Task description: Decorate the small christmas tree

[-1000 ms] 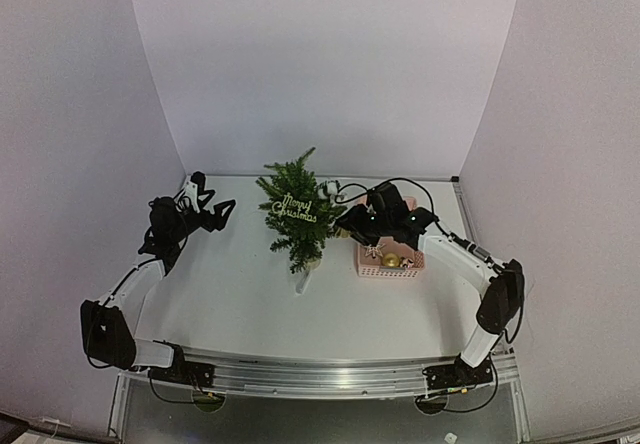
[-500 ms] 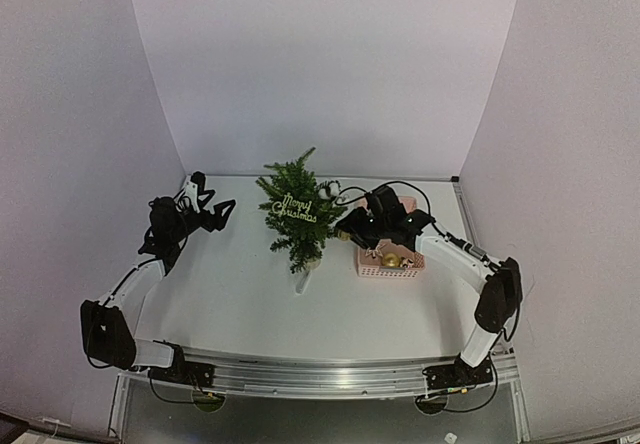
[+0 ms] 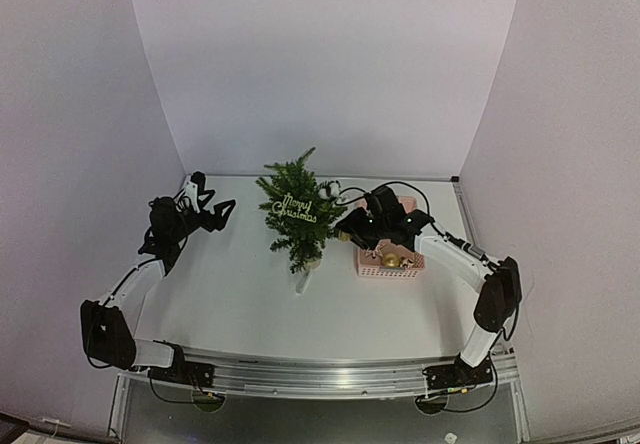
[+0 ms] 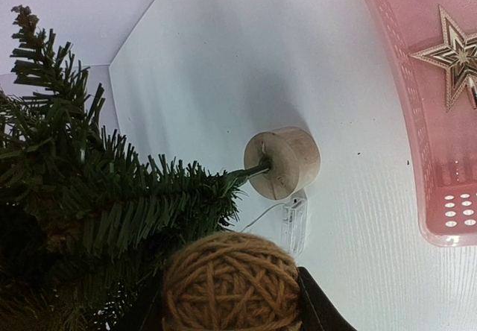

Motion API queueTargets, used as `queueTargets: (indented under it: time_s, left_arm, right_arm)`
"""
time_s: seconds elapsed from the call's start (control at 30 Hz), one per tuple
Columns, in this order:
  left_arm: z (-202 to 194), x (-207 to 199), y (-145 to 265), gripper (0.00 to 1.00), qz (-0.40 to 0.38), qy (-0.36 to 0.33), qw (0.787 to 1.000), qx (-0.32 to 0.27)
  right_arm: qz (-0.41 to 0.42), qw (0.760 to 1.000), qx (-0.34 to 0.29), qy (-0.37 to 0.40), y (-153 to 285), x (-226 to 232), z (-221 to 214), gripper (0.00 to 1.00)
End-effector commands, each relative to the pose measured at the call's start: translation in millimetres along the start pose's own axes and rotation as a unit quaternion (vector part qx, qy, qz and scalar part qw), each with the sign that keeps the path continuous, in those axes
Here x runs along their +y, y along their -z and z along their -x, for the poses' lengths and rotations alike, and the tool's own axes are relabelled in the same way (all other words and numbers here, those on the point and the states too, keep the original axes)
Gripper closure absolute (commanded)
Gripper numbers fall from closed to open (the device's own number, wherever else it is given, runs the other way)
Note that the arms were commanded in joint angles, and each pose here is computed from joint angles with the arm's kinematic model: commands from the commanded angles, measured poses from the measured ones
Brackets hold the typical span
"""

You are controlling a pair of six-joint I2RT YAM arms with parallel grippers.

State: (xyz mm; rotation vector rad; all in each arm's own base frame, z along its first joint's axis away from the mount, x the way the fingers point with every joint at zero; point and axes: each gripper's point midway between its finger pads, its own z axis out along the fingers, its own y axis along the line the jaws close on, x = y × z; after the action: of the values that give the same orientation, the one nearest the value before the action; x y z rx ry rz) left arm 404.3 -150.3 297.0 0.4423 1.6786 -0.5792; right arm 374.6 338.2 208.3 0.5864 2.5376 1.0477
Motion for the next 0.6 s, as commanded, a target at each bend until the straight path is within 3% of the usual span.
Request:
queueTargets:
  time_s: [0.0,0.57]
  left_arm:
    - [25,-3,7,0.12,-0.002,-0.025,0.999,-0.03]
    - [50,-20,16,0.13,-0.034,-0.04,0.997,-0.058]
  right_arm:
    - [0.011,1.0,-0.005,0.004,11,6,-2,0.95]
    - [0.036,0.999,-0.012,0.03,39,20,-7,1.0]
